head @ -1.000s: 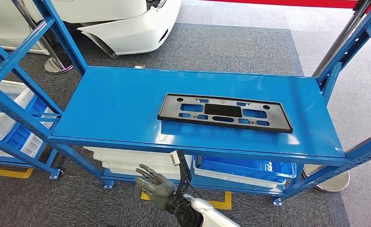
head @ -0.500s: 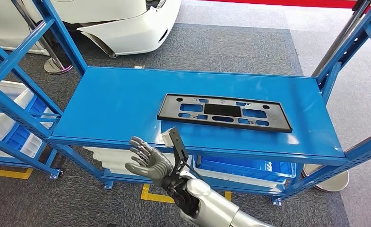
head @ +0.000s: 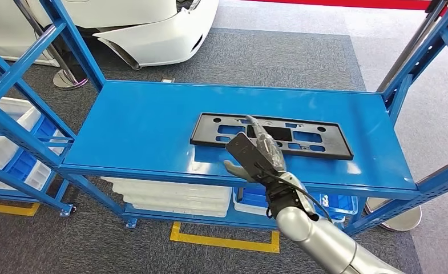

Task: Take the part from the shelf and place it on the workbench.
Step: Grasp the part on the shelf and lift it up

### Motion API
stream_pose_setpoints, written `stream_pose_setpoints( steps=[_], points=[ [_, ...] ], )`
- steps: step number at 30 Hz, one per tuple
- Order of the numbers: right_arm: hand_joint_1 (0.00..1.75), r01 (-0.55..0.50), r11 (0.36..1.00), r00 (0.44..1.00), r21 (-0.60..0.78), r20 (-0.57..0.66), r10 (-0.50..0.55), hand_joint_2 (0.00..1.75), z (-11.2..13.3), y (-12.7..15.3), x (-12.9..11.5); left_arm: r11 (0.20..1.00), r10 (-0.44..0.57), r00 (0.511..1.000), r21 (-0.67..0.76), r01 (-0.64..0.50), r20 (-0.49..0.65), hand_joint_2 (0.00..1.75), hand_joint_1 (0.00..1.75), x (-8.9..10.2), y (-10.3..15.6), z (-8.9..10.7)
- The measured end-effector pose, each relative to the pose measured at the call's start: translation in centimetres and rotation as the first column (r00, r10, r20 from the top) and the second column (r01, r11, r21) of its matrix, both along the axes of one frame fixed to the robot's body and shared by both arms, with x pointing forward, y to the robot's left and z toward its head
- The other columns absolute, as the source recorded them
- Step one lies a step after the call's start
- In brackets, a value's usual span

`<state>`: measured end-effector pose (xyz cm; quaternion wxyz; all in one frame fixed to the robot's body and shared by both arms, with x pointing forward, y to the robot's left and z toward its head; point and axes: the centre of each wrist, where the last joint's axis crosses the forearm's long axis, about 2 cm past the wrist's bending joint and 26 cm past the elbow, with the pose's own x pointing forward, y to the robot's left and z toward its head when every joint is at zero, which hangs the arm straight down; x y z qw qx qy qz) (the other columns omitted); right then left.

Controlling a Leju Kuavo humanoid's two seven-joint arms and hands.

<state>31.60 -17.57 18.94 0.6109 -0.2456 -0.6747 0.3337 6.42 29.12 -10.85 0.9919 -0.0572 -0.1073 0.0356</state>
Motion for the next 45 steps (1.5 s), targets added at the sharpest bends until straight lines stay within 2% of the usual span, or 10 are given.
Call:
stream_pose_setpoints(
  steps=[3,6,9,13,17,22,30,35,45],
  points=[
    [0.0,0.077,0.969,0.997,-0.234,0.001,-0.079,1.75,0.5,-1.4,-0.1,1.0,0.007,1.0,-0.002,-0.007,-0.009,0.0,0.0,-0.1,0.0,0.0],
    [0.0,0.09,0.899,0.996,-0.428,0.017,-0.091,1.75,0.4,-2.2,-0.2,1.0,0.011,1.0,-0.005,-0.011,-0.015,0.0,0.0,-0.1,0.0,0.0],
    [0.0,0.102,0.841,0.995,-0.532,0.04,-0.095,1.75,0.3,-2.8,-0.1,1.0,0.012,1.0,-0.008,-0.012,-0.015,0.0,0.0,-0.1,0.0,0.0],
    [0.0,0.131,0.792,0.991,-0.596,0.077,-0.106,1.75,0.3,-3.4,0.2,1.0,0.005,1.0,-0.008,-0.005,-0.013,0.0,0.0,0.2,0.0,0.0],
    [0.0,0.145,0.759,0.989,-0.635,0.105,-0.101,1.75,0.5,-4.0,1.0,1.0,-0.008,1.0,-0.01,0.008,-0.009,0.0,0.0,0.7,0.0,0.1],
    [0.0,0.127,0.744,0.988,-0.656,0.149,-0.038,1.75,0.5,-4.8,2.6,0.999,-0.03,1.0,-0.01,0.03,-0.005,0.0,0.0,1.2,-0.1,0.2],
    [0.0,0.109,0.714,0.984,-0.691,0.175,0.018,1.75,-0.6,-6.0,4.4,0.999,-0.046,0.999,-0.014,0.046,0.007,0.0,0.0,1.7,-0.1,0.3],
    [0.0,0.069,0.722,0.986,-0.688,0.157,0.056,1.75,-1.3,-6.7,5.3,0.998,-0.058,0.998,-0.015,0.058,0.012,0.0,0.0,1.9,-0.2,0.3],
    [0.0,-0.04,0.811,0.996,-0.584,0.044,0.081,1.75,-2.9,-6.0,6.0,0.998,-0.065,0.998,-0.023,0.066,0.023,0.0,0.0,2.3,-0.2,0.4]
  ],
)
